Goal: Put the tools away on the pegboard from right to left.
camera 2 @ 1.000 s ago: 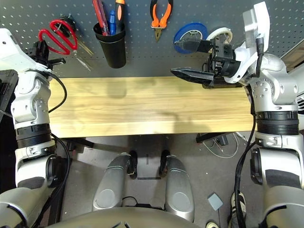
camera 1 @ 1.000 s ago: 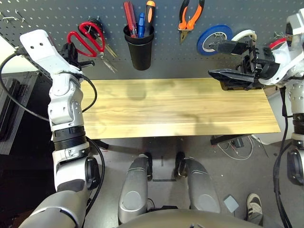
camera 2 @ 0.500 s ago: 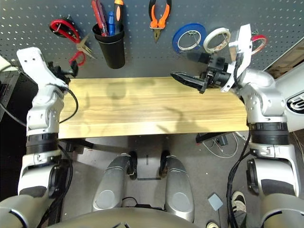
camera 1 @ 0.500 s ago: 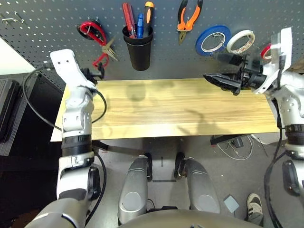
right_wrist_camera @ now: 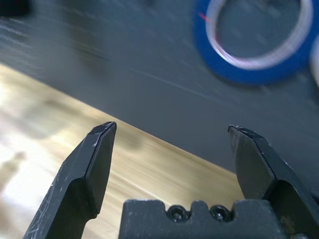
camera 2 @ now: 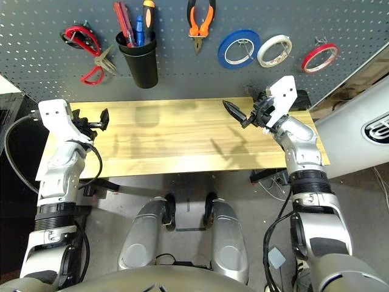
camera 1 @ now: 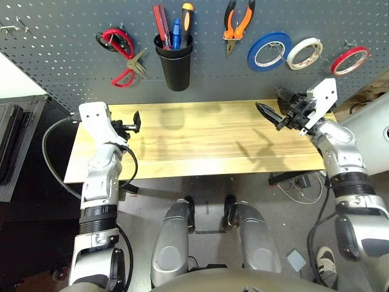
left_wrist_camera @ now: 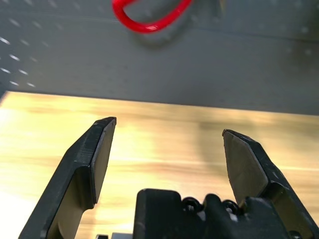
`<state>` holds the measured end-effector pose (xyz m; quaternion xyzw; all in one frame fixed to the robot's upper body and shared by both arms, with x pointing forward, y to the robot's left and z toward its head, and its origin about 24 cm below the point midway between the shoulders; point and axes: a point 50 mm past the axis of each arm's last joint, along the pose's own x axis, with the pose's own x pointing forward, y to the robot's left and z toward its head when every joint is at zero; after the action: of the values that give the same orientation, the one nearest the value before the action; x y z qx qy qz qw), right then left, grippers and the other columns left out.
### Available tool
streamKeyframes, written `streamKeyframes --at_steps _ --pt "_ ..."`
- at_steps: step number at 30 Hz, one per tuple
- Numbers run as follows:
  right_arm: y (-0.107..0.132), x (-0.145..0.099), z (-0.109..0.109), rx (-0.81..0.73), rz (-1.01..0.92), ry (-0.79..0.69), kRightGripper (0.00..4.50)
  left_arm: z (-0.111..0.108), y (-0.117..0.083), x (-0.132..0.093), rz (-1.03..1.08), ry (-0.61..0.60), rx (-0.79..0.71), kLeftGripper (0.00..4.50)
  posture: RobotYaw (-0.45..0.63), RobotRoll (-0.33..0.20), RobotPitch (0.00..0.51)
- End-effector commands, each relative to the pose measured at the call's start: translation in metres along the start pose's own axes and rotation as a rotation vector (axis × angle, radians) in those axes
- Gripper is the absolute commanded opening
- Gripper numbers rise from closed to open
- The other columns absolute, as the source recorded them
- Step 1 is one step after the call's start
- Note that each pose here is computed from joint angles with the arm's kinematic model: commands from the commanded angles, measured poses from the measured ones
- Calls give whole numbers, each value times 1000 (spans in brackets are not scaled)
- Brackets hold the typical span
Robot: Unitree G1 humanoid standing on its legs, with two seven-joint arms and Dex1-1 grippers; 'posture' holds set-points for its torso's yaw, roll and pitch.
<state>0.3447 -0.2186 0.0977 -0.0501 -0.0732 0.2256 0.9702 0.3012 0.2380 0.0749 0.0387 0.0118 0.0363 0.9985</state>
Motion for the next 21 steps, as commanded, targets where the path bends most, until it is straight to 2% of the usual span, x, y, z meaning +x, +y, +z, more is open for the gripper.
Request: streamKeyframes --at_steps 1,11,21 --pt "-9 -3 -11 -18 -156 12 4500 -12 -5 -1 -22 -29 14 4448 -33 0 216" --pt "-26 -1 -13 -26 -439 -22 4500 -19 4 5 39 -137 47 4448 -29 0 212" --pt "-25 -12 -26 -18 -499 -6 4500 -20 10 8 97 -181 53 4448 -36 0 209"
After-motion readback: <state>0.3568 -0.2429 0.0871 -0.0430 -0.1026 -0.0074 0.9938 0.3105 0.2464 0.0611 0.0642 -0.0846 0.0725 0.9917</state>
